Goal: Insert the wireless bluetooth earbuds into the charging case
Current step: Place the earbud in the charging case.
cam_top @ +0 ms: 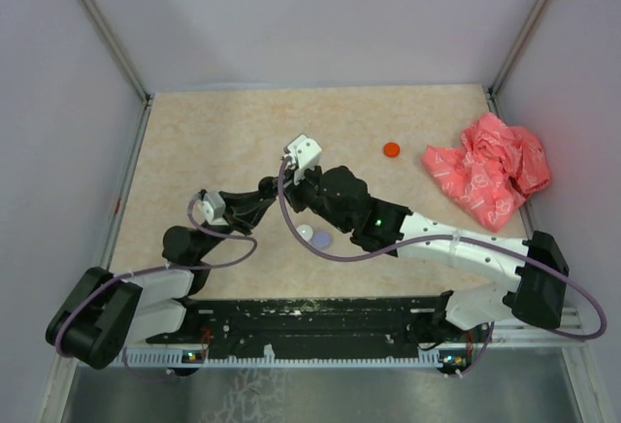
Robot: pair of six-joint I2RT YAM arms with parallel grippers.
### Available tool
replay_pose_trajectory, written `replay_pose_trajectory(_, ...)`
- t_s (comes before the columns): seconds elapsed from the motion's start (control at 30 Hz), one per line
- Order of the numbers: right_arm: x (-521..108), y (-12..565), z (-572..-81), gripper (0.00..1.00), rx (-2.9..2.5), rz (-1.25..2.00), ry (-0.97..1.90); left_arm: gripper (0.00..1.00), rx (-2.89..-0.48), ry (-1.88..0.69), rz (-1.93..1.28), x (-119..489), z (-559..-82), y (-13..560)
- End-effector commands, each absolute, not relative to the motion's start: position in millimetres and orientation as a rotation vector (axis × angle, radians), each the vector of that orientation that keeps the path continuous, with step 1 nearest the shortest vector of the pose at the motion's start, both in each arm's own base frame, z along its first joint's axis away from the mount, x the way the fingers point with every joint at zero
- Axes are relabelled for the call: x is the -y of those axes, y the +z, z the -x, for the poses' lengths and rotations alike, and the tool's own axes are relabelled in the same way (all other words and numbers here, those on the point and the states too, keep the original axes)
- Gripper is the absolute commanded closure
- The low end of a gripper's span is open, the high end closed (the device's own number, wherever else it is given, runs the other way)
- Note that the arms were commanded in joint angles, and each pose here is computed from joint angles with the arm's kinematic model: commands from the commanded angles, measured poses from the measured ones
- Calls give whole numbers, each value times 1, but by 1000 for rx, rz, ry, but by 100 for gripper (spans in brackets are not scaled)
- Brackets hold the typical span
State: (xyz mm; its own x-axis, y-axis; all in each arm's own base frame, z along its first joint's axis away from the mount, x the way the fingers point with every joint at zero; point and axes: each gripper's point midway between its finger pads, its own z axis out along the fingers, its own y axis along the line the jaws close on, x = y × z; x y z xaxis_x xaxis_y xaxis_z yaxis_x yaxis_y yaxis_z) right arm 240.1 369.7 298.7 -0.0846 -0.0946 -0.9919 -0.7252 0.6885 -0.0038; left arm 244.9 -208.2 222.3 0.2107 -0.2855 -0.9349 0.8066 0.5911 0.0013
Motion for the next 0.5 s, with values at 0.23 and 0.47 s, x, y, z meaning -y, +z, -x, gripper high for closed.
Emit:
replay_pose_trajectory(0.23, -391, 348, -217, 91, -1308, 643, 737, 100, -955, -894, -575, 213, -229, 258)
replay_pose_trajectory(0.47, -395, 335, -223, 92, -1305, 631, 701, 100, -939, -909, -573, 213, -226, 262)
